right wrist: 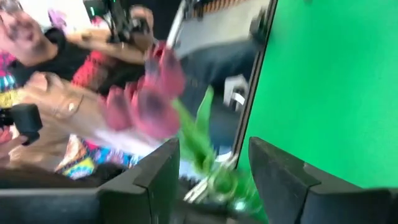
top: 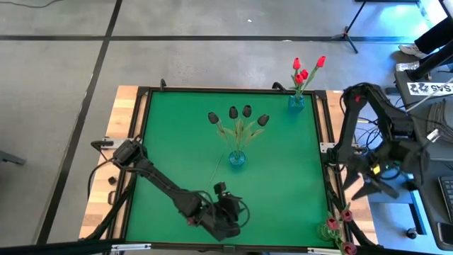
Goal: Sort flowers into vase by color
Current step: Put the pink tulip into the green vase
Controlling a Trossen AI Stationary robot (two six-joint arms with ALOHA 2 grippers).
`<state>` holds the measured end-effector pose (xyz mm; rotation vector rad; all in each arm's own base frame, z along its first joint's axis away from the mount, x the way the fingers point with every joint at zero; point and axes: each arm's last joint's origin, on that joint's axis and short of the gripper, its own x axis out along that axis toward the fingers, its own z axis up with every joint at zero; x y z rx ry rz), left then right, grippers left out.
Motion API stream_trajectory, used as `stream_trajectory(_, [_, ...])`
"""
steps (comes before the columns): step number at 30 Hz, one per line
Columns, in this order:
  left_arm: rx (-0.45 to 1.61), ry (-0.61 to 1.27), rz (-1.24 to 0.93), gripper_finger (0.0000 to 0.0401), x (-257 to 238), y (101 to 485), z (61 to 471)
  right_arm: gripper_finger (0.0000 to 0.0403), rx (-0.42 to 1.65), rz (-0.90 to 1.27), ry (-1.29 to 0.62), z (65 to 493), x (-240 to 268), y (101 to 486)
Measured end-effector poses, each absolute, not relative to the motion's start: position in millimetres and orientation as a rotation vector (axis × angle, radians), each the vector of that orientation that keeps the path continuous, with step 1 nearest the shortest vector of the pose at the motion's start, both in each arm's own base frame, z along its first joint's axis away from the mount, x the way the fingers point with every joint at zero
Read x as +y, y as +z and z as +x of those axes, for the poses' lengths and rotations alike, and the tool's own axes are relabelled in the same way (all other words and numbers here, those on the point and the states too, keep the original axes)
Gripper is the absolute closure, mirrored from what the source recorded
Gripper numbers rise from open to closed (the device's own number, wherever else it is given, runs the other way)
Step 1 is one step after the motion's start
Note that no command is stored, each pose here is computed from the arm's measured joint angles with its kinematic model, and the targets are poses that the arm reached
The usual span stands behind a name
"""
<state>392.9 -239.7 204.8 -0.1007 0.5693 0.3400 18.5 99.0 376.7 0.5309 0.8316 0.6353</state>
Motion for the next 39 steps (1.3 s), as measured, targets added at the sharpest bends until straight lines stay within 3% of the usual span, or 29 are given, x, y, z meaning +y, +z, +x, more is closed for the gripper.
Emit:
stream_trajectory(7, [0.732, 0.403, -0.242, 0.0229, -243.1, 198.8, 368.5, 0.021, 0.57, 0.478, 0.514, 24.0, 80.9, 382.8])
stream_trajectory(13, [0.849, 0.555, -0.326, 0.0229, -250.3, 200.2, 330.7, 0.021, 0.523, 0.415, 0.41, 31.9, 92.6, 380.1])
stream_trajectory(23, [0.926, 0.816, -0.435, 0.0229, -239.1, 194.9, 308.0, 0.021, 0.706, 0.249, 0.223, 96.8, 136.6, 354.8])
stream_trajectory(30, [0.987, 0.814, -0.486, 0.0229, -233.8, 160.9, 302.9, 0.021, 0.782, 0.183, 0.178, 133.3, 127.0, 345.6])
stream_trajectory(39, [0.946, 0.718, -0.532, 0.0235, -240.4, 128.0, 295.4, 0.021, 0.801, 0.248, 0.156, 143.4, 113.0, 347.1])
